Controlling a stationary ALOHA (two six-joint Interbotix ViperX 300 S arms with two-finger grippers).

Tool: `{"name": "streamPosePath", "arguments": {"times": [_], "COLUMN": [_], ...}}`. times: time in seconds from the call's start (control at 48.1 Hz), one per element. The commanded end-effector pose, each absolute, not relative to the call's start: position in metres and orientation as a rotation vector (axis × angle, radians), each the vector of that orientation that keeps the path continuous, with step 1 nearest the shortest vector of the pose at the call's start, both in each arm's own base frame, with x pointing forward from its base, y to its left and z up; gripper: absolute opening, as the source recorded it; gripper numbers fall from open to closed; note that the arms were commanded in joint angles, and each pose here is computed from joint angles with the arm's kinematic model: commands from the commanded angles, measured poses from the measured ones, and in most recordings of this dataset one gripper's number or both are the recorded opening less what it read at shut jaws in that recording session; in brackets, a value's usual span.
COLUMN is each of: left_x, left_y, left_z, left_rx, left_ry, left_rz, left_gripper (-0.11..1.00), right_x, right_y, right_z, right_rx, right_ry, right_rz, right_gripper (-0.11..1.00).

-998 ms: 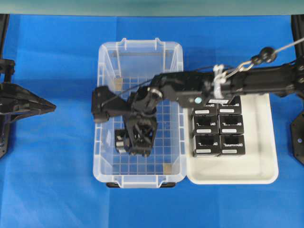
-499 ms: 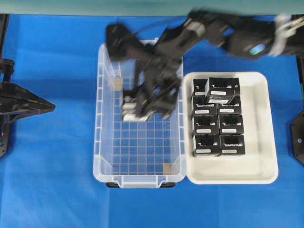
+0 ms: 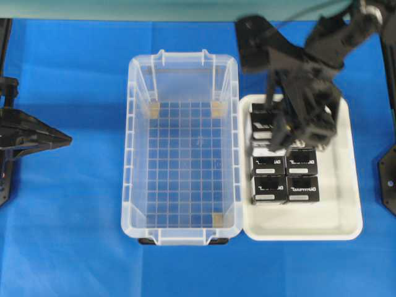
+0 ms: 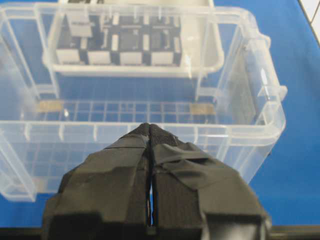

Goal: Pick the box from inside the plastic case
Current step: 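Lower the box into the gap among the tray boxes and release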

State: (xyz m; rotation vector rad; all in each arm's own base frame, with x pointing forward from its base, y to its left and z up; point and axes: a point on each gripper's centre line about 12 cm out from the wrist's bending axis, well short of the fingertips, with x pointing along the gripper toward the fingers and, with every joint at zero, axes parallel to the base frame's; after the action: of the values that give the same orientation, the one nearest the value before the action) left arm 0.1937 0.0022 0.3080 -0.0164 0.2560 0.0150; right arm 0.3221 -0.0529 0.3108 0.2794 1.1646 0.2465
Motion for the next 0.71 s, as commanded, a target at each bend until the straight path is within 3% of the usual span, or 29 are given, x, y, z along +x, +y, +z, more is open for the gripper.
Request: {"name": "streamPosePath", "arguments": {"times": [0.0,0.395,0.686], "left_x": [0.195,0.195,0.196], "left_y": [0.003,0.003,0.003], "left_z": [0.315,0.313,0.313], "left_rx": [-0.014,-0.014,-0.014], "left_ry": [0.239,0.244,0.245], "left_rz": [0.016,0.019,0.021], "left_gripper": [-0.04,-0.04,-0.04], "right_x": [0.310,0.283,0.275], "right_y": [-0.051,-0.043,-0.046], "right_z": [0.293,0.207,0.182], "right_rx": [0.263,0.175,0.150], "right_ry": [1.181,1.271,1.237], "right_rz": [0.220,0.153,0.100], "right_gripper": [0.66,0.66,0.66]}}
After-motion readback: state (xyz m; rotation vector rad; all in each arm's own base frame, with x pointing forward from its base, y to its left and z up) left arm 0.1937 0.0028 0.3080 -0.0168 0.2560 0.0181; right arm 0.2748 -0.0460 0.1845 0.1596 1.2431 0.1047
